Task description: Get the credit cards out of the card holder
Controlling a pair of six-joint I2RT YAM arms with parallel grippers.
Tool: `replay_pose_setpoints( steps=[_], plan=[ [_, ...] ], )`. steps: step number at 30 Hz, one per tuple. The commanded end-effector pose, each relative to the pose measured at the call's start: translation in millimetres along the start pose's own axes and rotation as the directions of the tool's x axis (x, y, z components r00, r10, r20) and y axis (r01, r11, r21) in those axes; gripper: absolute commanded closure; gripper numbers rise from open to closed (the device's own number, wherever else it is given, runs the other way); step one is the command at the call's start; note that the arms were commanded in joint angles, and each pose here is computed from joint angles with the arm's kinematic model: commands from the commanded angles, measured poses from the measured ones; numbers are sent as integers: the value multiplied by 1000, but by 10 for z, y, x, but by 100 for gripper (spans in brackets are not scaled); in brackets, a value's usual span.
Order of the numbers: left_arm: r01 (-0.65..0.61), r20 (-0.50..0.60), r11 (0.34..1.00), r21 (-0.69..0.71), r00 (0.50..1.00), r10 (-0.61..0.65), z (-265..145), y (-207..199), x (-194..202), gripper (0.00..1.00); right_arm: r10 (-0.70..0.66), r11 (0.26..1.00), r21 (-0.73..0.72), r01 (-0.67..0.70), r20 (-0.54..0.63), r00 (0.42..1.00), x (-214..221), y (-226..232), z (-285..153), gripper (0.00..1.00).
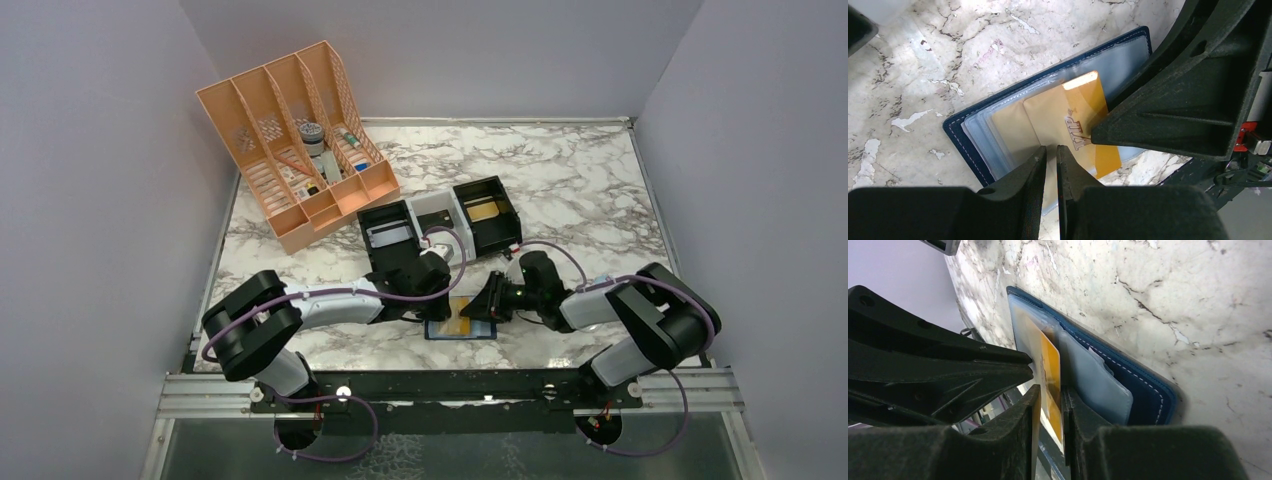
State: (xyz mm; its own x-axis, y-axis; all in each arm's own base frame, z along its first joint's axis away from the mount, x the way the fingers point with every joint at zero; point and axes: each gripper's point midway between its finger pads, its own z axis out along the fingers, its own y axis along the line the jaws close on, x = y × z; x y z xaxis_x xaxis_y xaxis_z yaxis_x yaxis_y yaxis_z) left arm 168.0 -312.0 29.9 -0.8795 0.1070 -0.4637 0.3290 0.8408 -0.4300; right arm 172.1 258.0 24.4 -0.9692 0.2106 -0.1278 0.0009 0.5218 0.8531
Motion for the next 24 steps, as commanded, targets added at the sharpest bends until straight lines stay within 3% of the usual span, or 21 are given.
replay_pose_setpoints(
  steps=[1, 7, 14, 21, 24],
  plan=[
    [-32, -84, 994, -101, 996, 24, 48, 258, 247, 82, -3, 997, -71, 3, 4, 1000, 3, 122, 27, 78],
    [-33, -90, 994, -103, 996, 24, 57, 262, 267, 82, -44, 986, -160, 40, -25, 999, 81, 251, 48, 78],
    [-34, -91, 994, -107, 996, 25, 47, 277, 277, 83, -40, 994, -106, 39, -7, 999, 83, 154, 46, 87],
    [-33, -88, 993, -110, 996, 23, 37, 289, 275, 83, -36, 998, -51, 36, -4, 999, 95, 90, 4, 74],
    [-33, -88, 993, -114, 996, 23, 38, 302, 282, 83, -46, 998, -35, 46, 0, 999, 73, 99, -8, 76]
  ],
)
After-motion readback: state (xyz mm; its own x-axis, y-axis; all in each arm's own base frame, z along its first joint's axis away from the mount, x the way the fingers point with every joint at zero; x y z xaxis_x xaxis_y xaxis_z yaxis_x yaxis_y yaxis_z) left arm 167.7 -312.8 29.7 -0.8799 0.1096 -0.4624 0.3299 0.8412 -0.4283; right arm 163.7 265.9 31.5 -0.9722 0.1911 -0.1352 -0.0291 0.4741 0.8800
